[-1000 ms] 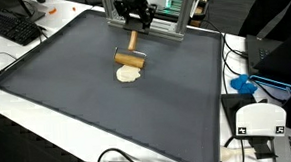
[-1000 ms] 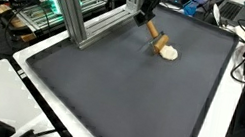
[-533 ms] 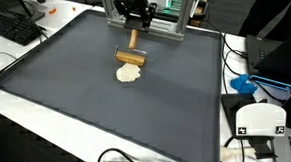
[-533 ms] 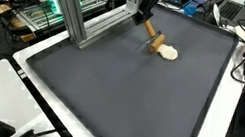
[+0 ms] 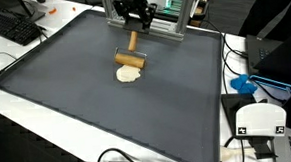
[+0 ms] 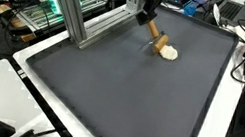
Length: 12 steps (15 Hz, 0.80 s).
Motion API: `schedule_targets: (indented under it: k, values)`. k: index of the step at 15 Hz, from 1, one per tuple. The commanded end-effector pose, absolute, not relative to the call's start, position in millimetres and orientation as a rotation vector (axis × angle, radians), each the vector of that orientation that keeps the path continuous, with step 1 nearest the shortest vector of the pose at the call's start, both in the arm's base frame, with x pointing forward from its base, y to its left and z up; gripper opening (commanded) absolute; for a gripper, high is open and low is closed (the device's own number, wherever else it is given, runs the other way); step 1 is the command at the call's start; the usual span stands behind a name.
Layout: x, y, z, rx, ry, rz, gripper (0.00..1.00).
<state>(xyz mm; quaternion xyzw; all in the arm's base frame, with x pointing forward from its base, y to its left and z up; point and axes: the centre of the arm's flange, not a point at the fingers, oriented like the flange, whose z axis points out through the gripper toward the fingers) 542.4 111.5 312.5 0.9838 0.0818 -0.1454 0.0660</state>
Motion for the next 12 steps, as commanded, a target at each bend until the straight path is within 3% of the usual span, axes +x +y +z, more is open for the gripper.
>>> schedule_targets:
  k: [1, 12]
  values:
    - [554, 117, 302, 3.005, 0.229, -0.421, 0.35]
    - [568, 120, 293, 3.027, 0.190, -0.366, 0.35]
